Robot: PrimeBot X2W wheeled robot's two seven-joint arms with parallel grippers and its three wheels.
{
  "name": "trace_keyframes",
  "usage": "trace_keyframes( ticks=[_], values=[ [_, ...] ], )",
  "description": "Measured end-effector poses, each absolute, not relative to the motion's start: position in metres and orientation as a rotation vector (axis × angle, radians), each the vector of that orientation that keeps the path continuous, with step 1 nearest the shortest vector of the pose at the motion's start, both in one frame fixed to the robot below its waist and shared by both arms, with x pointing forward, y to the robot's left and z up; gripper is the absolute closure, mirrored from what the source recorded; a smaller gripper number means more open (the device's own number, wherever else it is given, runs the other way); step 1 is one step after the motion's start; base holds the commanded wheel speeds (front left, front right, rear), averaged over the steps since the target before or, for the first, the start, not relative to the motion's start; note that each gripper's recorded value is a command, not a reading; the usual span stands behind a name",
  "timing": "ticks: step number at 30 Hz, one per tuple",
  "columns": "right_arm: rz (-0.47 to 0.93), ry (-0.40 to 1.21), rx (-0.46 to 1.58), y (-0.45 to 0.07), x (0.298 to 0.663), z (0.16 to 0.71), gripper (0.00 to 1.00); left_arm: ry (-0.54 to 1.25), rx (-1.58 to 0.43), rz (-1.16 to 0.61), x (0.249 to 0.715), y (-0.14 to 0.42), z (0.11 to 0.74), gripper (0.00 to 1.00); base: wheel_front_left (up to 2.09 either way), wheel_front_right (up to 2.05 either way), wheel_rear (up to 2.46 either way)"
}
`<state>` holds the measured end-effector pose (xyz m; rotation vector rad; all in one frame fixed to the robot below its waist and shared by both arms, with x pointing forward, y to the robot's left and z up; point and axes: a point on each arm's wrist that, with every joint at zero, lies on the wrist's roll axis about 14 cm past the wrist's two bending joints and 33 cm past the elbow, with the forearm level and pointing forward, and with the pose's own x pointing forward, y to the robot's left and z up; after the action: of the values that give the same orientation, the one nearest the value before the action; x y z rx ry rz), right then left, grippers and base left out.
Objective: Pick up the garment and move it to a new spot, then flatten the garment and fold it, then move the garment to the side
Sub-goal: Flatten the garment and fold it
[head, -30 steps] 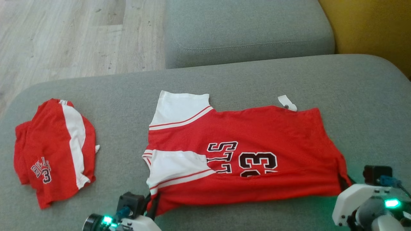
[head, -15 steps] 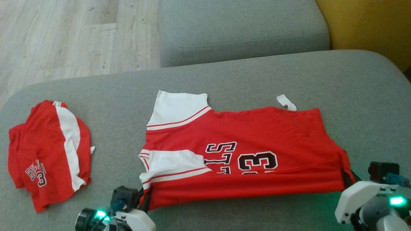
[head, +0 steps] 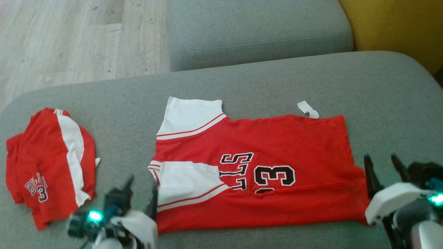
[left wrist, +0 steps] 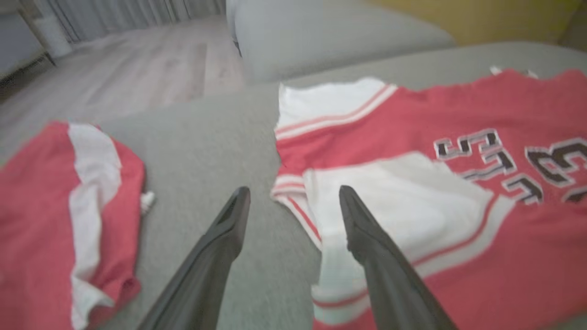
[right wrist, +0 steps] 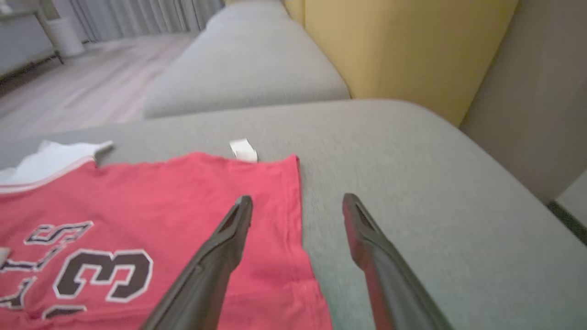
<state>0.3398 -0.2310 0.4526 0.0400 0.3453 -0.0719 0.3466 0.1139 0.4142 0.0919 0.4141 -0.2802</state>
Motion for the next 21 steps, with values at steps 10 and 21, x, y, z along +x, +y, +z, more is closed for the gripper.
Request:
trace_keyframes(
  ticks=[10,21],
  values=[
    [-0.038,0.094,0.019,-0.222,0.375,0.520,0.00,0.014,0.001,-0.313,0.416,0.110,0.531,0.00,0.00,0.00,0.00],
    [-0.009,0.052,-0.034,-0.218,0.435,0.539,0.00,0.412,0.267,-0.520,0.510,0.105,0.478,0.00,0.00,0.00,0.00]
  ],
)
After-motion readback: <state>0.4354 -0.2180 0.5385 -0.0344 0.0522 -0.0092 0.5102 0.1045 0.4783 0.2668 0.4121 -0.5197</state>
